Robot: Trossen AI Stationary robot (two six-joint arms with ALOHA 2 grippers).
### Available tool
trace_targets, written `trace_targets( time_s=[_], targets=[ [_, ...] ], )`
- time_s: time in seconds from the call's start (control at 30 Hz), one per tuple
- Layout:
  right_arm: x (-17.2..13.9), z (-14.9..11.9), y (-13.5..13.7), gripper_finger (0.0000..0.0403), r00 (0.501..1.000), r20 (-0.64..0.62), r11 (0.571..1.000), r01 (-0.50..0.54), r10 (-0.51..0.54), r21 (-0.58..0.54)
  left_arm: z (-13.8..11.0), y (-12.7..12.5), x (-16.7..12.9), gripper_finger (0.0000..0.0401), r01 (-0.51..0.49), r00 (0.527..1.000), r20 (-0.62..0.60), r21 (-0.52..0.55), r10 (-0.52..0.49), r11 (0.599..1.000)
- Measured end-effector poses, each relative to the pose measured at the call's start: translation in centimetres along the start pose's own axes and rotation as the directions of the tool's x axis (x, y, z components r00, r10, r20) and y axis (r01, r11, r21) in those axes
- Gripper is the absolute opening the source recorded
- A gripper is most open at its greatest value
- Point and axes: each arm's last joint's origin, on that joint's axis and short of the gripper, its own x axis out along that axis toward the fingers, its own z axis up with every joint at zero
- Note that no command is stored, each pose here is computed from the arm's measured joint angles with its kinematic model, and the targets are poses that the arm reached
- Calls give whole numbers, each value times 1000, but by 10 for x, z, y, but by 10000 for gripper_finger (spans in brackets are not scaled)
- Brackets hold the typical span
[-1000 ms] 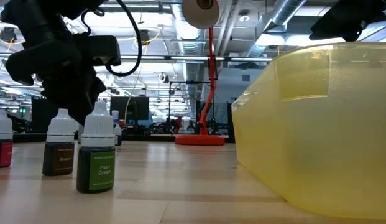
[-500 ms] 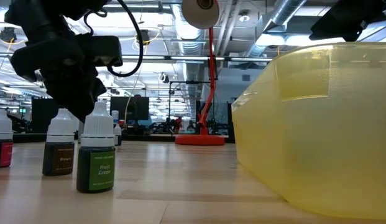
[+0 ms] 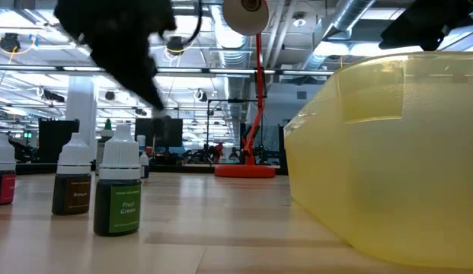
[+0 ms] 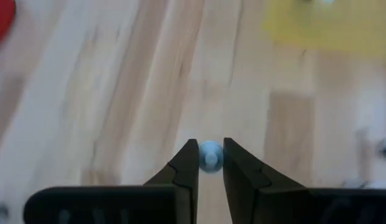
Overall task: Pick & Place food coloring
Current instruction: Put the green food coloring into the yellow bin
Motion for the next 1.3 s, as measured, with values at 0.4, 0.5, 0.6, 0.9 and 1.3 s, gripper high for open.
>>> trace_targets(
  time_s=[0.4, 0.5, 0.6, 0.9, 1.3],
  targets=[
    [0, 0, 0, 129, 1000, 0, 1000, 0, 0, 0, 74, -53, 26, 38, -65, 997, -24, 200, 71, 978],
    [0, 0, 0, 129, 1000, 0, 1000, 0, 0, 0, 92, -71, 34, 38, -52, 998, -14, 244, 57, 968],
    [0, 0, 0, 129, 1000, 0, 1000, 0, 0, 0, 106, -85, 39, 39, -31, 999, -8, 276, 35, 961],
    [0, 0, 0, 129, 1000, 0, 1000, 0, 0, 0, 122, -126, 66, 39, 45, 999, -6, 304, -45, 952],
    [0, 0, 0, 129, 1000, 0, 1000, 0, 0, 0, 109, -168, 103, 39, 131, 991, -51, 307, -122, 943]
  ],
)
